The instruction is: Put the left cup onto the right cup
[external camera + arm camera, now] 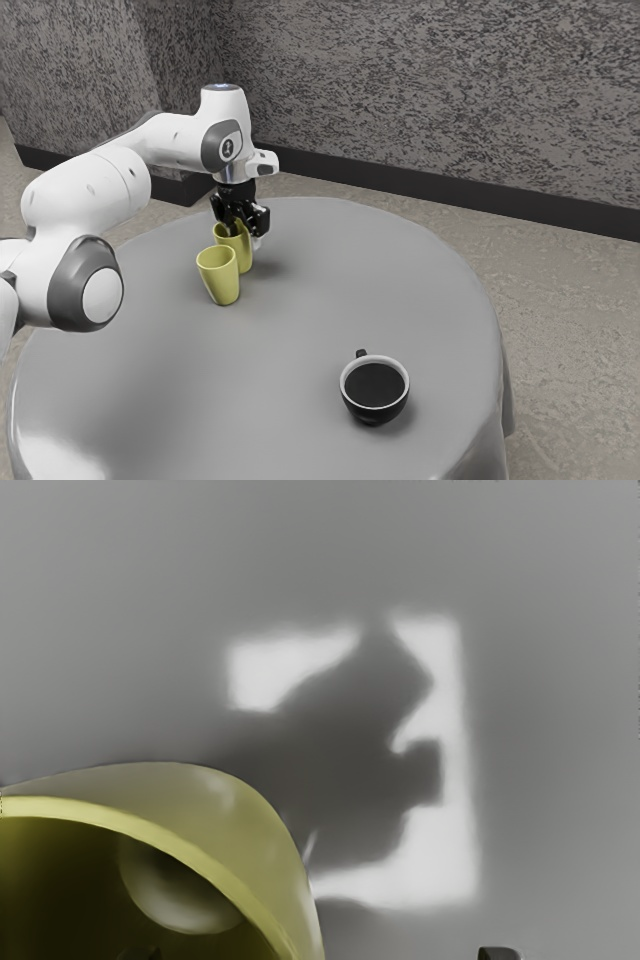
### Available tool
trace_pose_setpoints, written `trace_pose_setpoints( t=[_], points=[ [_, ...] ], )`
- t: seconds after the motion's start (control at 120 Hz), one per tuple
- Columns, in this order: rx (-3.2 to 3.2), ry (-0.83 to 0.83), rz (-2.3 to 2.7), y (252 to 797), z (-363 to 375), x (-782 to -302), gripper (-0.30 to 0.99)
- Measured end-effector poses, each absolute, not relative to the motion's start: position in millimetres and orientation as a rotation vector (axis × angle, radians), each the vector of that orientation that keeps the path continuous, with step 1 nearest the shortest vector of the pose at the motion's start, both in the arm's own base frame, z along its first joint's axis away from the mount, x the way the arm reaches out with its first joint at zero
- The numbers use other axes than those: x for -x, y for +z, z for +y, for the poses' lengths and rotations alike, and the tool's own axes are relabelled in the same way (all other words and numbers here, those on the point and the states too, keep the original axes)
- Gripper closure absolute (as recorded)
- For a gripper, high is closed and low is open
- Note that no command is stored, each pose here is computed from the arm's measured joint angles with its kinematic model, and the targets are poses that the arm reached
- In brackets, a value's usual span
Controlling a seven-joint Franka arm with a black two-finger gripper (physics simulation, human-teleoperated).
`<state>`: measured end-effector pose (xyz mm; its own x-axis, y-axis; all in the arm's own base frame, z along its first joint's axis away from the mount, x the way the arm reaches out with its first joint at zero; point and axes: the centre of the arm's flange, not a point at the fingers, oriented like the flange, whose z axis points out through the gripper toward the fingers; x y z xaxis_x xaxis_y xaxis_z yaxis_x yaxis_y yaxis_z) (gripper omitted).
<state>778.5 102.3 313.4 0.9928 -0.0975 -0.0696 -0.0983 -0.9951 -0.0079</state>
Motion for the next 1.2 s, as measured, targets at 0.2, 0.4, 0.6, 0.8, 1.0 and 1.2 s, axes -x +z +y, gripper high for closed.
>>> trace_pose_setpoints(
  t=[0.2, 0.4, 0.6, 0.8, 1.0, 1.2],
  points=[
    [3.123, 0.109, 0.162, 313.8, 102.4, -778.4, 0.48],
    [3.113, 0.104, 0.169, 317.2, 103.3, -778.7, 0.61],
    [3.106, 0.110, 0.172, 318.0, 105.2, -778.1, 0.72],
    [3.103, 0.115, 0.170, 317.5, 107.8, -777.5, 0.76],
    [3.094, 0.103, 0.177, 320.7, 106.6, -778.4, 0.77],
    [3.073, 0.061, 0.195, 336.8, 101.8, -781.3, 0.77]
  ],
)
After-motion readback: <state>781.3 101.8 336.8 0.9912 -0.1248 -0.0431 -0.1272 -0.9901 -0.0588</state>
